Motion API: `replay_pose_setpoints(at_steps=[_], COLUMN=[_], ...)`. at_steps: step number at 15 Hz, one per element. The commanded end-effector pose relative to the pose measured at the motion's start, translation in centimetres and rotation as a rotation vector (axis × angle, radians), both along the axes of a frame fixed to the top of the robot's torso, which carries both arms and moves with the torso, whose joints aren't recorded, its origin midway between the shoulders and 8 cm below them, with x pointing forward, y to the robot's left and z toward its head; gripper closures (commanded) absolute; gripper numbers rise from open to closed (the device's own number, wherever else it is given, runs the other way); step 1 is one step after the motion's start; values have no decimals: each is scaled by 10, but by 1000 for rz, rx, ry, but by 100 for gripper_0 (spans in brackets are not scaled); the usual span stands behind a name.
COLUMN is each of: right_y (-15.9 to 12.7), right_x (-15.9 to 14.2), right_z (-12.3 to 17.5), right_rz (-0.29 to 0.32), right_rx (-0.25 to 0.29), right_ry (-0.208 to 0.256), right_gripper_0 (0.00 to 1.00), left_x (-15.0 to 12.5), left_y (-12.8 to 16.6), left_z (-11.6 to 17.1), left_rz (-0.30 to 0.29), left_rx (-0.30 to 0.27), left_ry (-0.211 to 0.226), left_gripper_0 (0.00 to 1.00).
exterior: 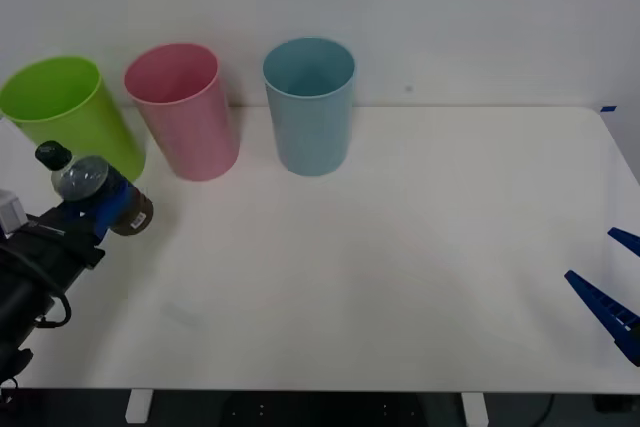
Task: Grasp the object on the table and drop it into the matching bin: aluminum can to the light blue bin, PET bottle to the pink bin.
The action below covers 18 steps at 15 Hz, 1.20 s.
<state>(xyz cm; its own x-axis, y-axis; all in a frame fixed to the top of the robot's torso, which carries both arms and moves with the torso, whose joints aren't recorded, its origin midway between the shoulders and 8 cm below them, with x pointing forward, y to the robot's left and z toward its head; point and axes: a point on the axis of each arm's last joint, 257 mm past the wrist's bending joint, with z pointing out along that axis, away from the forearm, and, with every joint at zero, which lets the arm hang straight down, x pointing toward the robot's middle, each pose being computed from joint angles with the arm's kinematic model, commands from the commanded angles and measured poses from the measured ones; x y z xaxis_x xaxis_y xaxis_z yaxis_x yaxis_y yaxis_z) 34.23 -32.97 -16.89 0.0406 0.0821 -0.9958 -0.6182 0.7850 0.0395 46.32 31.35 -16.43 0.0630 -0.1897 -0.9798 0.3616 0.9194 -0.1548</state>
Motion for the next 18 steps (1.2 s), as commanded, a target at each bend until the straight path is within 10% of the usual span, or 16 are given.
replay_pose_setpoints(at_steps=[1, 10, 18], right_y=[0, 0, 0], right_x=[0, 0, 0], right_z=[0, 0, 0], right_rz=[0, 0, 0], right_rx=[0, 0, 0], right_ry=[0, 0, 0], right_gripper_0=[0, 0, 0], left_x=[-2, 8, 66], left_y=[-4, -4, -13], left_z=[31, 129, 174], left_rz=[-17, -24, 17], left_rx=[-60, -165, -120], left_ry=[-32, -181, -230], left_gripper_0=[100, 100, 98])
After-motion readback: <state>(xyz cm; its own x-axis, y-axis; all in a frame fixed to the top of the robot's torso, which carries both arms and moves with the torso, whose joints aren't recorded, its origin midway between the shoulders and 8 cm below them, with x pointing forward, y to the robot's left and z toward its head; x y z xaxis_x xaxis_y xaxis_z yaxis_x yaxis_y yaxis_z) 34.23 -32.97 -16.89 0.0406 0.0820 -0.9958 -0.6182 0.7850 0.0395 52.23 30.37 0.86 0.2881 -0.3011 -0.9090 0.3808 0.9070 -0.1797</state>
